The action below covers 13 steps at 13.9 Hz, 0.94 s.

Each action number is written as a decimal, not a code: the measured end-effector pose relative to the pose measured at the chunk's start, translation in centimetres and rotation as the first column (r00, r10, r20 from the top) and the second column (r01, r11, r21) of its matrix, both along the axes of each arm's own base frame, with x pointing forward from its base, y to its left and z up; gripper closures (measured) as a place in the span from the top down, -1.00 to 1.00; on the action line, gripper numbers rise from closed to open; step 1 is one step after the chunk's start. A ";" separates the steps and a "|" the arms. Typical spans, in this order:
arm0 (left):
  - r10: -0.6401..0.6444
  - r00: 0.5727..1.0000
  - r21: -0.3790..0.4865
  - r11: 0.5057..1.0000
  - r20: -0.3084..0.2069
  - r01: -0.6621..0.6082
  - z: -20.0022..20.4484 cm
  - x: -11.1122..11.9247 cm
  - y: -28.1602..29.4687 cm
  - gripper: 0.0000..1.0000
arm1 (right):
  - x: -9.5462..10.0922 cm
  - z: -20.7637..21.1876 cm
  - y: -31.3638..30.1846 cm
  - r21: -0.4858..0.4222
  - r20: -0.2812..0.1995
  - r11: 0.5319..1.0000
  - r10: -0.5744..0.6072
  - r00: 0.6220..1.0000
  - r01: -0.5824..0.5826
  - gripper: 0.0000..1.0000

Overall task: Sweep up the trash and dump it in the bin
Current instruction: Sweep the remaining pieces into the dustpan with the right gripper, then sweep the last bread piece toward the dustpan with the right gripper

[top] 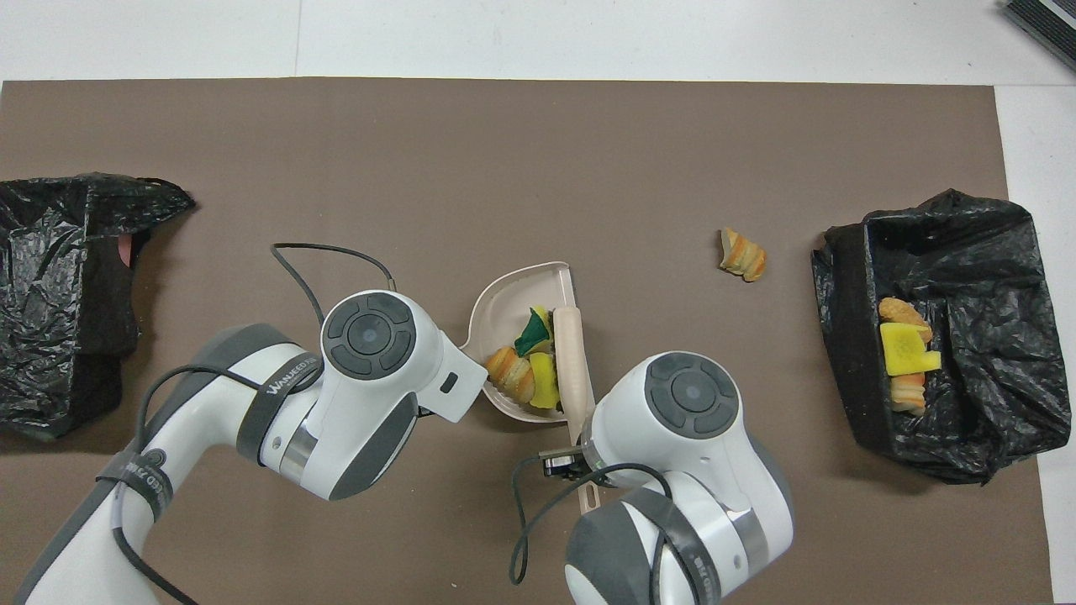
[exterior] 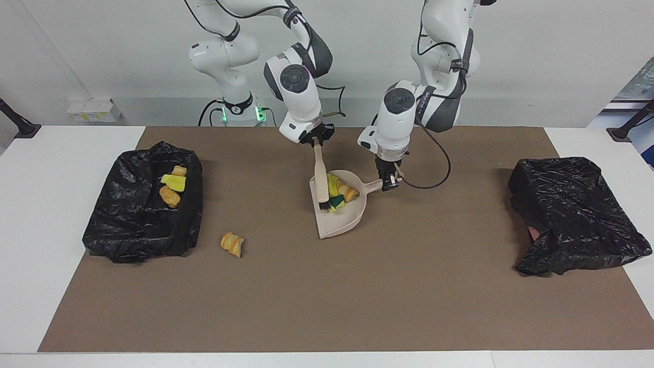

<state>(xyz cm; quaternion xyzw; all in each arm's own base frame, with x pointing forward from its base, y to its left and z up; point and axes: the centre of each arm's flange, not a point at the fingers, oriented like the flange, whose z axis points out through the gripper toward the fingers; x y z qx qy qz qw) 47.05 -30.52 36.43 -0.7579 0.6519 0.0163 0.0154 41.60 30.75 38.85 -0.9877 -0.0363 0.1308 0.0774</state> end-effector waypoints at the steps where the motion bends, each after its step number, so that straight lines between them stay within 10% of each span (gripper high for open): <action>1: 0.000 1.000 -0.001 1.000 0.001 0.000 0.0 0.0 0.0 -0.38 | 1.3 0.2 -0.6 -0.010 0.015 1.000 -0.006 1.000 0.006 -0.48; 13: 0.076 0.997 -0.022 0.997 0.008 -0.076 0.0 0.8 1.1 -0.38 | 14.9 0.6 -17.8 -0.369 0.095 0.929 0.051 0.994 -0.013 -0.48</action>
